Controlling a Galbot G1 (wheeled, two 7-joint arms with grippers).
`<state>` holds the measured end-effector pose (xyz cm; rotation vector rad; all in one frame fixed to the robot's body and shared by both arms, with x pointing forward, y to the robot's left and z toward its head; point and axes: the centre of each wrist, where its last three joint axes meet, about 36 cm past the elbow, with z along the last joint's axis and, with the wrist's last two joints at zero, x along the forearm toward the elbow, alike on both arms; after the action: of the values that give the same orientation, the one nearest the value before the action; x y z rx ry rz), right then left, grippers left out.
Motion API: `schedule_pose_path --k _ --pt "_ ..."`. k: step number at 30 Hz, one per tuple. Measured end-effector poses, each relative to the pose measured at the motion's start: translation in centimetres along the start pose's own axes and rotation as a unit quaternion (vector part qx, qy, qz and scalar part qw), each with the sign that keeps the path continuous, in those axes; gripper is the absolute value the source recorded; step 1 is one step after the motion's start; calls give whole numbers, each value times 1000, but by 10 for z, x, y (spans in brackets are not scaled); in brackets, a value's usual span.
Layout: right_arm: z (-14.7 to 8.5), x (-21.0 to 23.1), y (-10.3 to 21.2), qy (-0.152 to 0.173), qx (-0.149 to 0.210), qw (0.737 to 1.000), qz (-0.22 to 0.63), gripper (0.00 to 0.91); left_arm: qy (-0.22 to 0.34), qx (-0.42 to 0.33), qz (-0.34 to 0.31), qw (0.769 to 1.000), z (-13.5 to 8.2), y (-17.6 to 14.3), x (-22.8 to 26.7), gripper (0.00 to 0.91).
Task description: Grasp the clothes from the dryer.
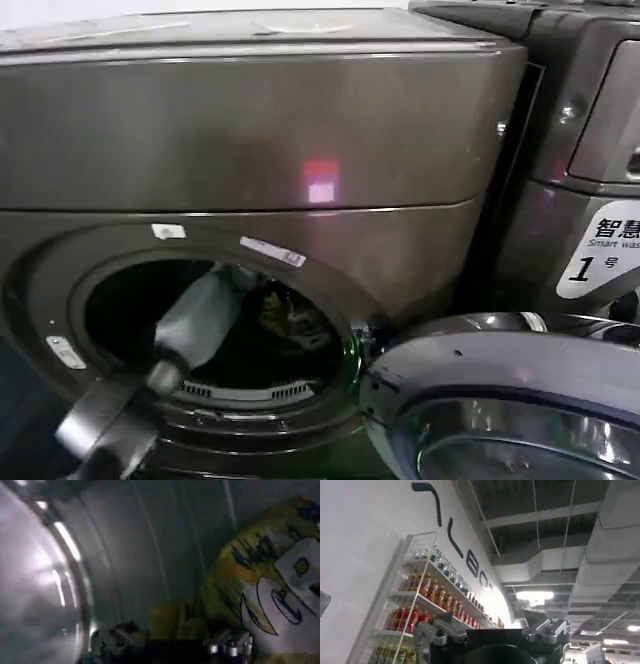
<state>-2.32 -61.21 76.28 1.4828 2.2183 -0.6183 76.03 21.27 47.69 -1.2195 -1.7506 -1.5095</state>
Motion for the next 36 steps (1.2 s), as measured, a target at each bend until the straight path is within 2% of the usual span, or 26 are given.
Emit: schedule_pose_path --k 5,7,8,9,10,11,13,14,15,16,17,29,36 --pt "4 1 -1 2 -1 1000 2 907 17 -12 25 999 -11 -1 -10 907" --pt "6 0 0 3 -2 1000 2 907 21 -17 33 999 -14 0 -12 876" --pt "7 0 1 3 -3 1000 2 907 24 -19 37 999 -15 1 -13 785" --pt "7 0 1 4 -3 1000 1 907 27 -20 40 999 -15 1 -14 739" --pt "8 0 2 4 -2 1000 1 907 29 -21 43 998 -16 1 -15 626" --pt "8 0 2 4 -3 1000 0 907 31 -23 45 998 -17 1 -15 592" --pt "8 0 3 3 -3 1000 -1 907 34 -24 49 998 -18 0 -17 239" --pt "8 0 4 3 -3 1000 -2 907 34 -25 51 998 -19 -1 -18 148" --pt "8 0 4 3 -3 1000 -2 907 34 -26 53 998 -19 -1 -19 80" --pt "8 0 5 3 -2 1000 -3 907 35 -26 54 998 -20 -1 -19 80" --pt "8 0 5 3 -2 1000 -3 907 35 -26 54 998 -19 -2 -20 0" --pt "12 2 9 6 -2 1000 -6 907 28 -22 51 998 -16 -2 -20 0" --pt "16 5 14 9 -4 1000 -10 907 3 10 23 1000 -11 -7 -20 0"
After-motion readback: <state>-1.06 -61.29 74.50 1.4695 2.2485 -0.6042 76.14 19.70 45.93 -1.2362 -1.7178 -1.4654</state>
